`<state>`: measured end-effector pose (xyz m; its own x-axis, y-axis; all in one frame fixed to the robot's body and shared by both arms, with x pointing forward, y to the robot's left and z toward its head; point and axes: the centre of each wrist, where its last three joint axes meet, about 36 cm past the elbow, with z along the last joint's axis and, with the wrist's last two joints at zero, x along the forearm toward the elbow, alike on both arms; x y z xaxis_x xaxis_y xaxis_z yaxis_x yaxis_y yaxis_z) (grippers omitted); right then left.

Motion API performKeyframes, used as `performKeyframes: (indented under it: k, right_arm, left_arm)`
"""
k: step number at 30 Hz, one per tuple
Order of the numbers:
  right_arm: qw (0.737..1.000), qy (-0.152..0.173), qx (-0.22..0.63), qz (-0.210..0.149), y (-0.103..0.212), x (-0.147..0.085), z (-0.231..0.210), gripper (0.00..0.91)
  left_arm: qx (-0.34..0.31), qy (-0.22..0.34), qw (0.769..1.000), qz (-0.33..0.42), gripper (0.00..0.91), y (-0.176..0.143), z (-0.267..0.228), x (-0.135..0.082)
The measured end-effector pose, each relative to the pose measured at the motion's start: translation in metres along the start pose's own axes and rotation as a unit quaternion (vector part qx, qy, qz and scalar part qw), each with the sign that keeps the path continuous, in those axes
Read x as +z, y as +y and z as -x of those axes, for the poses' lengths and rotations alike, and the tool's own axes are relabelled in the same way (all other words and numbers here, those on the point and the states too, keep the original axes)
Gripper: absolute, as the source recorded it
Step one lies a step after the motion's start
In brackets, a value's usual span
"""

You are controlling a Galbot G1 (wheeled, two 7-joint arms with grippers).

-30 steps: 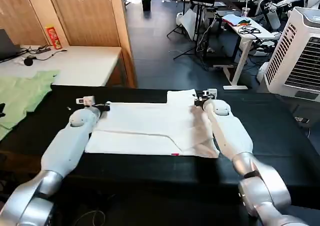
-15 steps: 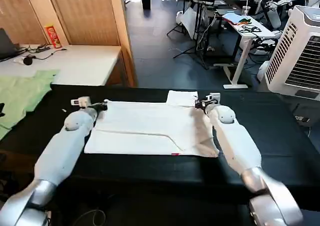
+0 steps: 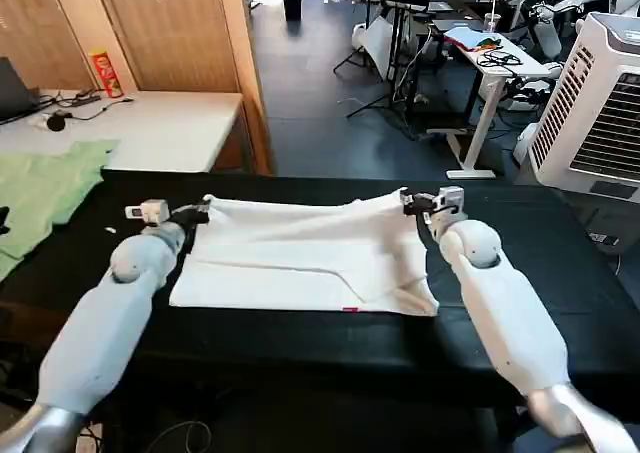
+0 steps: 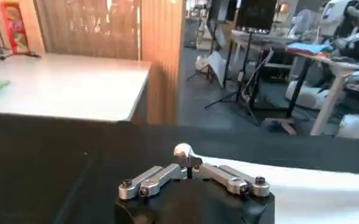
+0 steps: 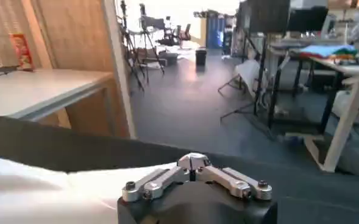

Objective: Fold and organize the clothes.

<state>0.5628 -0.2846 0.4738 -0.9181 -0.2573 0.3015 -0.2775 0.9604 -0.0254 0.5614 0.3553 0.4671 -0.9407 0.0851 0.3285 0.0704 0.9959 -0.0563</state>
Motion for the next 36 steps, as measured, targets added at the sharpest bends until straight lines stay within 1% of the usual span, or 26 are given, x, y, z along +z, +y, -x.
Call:
performKeyframes:
  k: [4,13,14,17,22,27,36]
  right_arm:
    - [1.0,0.009,-0.005,-0.012,0.001,0.01,-0.023,0.068]
    - [0.998,0.053,-0.007,-0.03,0.006,0.036,-0.064,0.068]
    - [0.998,0.056,-0.008,-0.031,0.007,0.039,-0.068,0.078]
    - [0.997,0.063,-0.01,-0.033,0.009,0.046,-0.078,0.068]
    - [0.997,0.072,-0.016,-0.035,0.014,0.055,-0.093,0.068]
    - [0.996,0.079,-0.02,-0.036,0.02,0.061,-0.105,0.068]
    - [0.994,0.097,-0.027,-0.038,0.029,0.075,-0.116,0.068]
  left_arm:
    - [0.01,-0.012,1.0,0.012,0.0,-0.004,-0.024,0.002]
    - [0.015,-0.013,0.999,0.026,0.0,-0.005,-0.078,0.022]
    - [0.015,-0.013,0.999,0.026,0.0,-0.005,-0.083,0.024]
    - [0.012,-0.01,1.0,0.026,0.0,-0.003,-0.096,0.03]
    - [0.006,-0.007,1.0,0.028,0.0,0.0,-0.111,0.04]
    - [-0.003,0.004,1.0,0.029,0.0,0.002,-0.119,0.055]
    - [-0.013,0.021,0.999,0.029,0.0,0.006,-0.131,0.079]
